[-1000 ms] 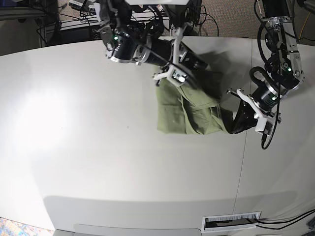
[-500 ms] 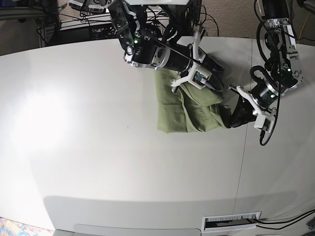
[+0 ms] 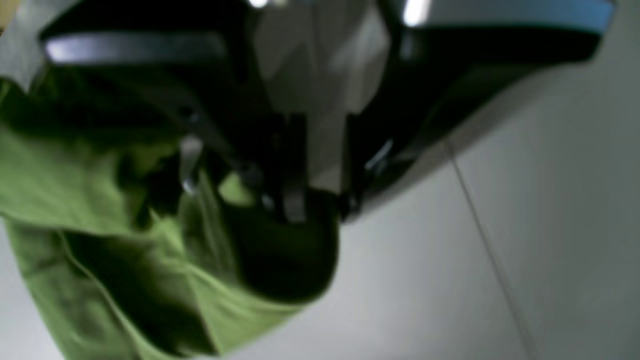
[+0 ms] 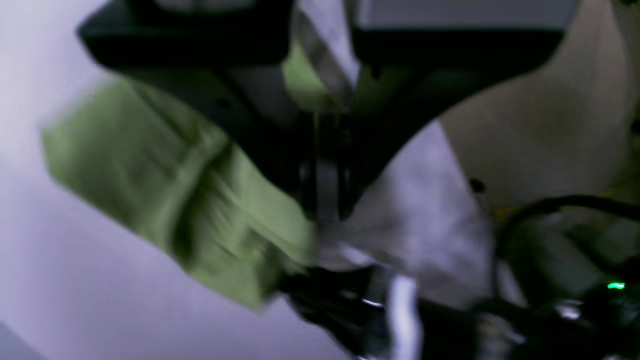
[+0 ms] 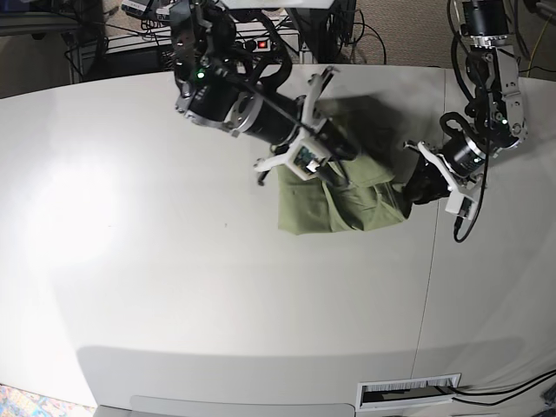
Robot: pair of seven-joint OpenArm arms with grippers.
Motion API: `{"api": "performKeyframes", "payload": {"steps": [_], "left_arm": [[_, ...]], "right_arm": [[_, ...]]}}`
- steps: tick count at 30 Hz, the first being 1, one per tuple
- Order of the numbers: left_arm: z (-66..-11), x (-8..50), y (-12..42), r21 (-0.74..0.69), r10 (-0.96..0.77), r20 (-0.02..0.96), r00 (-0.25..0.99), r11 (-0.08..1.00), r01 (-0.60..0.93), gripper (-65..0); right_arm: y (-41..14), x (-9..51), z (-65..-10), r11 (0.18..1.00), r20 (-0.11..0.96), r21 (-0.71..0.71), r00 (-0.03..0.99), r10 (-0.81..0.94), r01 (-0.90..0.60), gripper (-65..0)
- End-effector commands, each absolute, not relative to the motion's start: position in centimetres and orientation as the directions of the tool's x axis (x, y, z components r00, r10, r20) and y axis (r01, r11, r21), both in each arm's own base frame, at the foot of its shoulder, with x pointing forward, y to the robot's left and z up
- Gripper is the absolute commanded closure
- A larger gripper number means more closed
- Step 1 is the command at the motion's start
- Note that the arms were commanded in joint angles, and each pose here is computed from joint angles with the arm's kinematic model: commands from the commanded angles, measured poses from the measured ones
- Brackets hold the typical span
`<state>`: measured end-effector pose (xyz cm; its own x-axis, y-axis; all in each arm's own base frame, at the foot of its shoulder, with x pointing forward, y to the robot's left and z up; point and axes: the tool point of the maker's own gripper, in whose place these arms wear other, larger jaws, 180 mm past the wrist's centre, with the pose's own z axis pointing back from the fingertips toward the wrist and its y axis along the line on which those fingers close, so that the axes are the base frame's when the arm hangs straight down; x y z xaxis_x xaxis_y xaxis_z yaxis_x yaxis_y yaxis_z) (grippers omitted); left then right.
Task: Fold the T-shirt properly
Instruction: 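Lift the shirt bundle edge with both grippers and fold it over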
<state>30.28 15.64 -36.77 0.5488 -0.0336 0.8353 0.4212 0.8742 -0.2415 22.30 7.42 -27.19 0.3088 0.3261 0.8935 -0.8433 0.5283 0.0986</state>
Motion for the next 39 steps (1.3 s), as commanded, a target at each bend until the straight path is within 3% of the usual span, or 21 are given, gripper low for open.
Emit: {"api": "performKeyframes", "payload": {"steps": [1,2,4,19,23,29,39], "left_arm": [[-35.4,31.1,15.8,-0.230,-0.024,0.862,0.507,0.872,0.432,-13.2],[-35.4,31.1,15.8,-0.230,-0.024,0.862,0.507,0.872,0.431,-13.2],[-35.4,31.1,15.8,-0.230,-0.023,0.862,0.506,0.872,0.431,-13.2],[-35.5,31.0,15.8,-0.232,-0.023,0.860,0.510,0.872,0.431,-13.2],[-35.4,31.0,15.6,-0.240,-0.015,0.862,0.507,0.869,0.433,-13.2],[-35.8,30.7,14.2,-0.248,-0.032,0.856,0.517,0.850,0.464,-13.2],[-36.7,30.2,12.4,-0.234,-0.089,0.842,0.532,0.829,0.508,-13.2]], "right_arm": [[7.4,22.8,-25.5,0.529,0.924,0.105,0.280,0.262,-0.842,-11.1],[6.8,23.1,-25.5,0.544,0.923,0.108,0.287,0.255,-0.832,-15.5],[5.8,23.5,-25.6,0.569,0.925,0.121,0.301,0.233,-0.813,-18.2],[6.5,25.9,-30.9,0.568,0.881,0.285,0.445,0.163,-0.772,-18.1],[8.0,25.3,-31.6,0.533,0.863,0.341,0.482,0.148,-0.774,-18.0],[11.0,22.7,-33.9,0.452,0.831,0.380,0.512,0.217,-0.807,-10.2],[15.1,18.3,-33.6,0.299,0.827,0.384,0.469,0.310,-0.874,-10.2]]}}
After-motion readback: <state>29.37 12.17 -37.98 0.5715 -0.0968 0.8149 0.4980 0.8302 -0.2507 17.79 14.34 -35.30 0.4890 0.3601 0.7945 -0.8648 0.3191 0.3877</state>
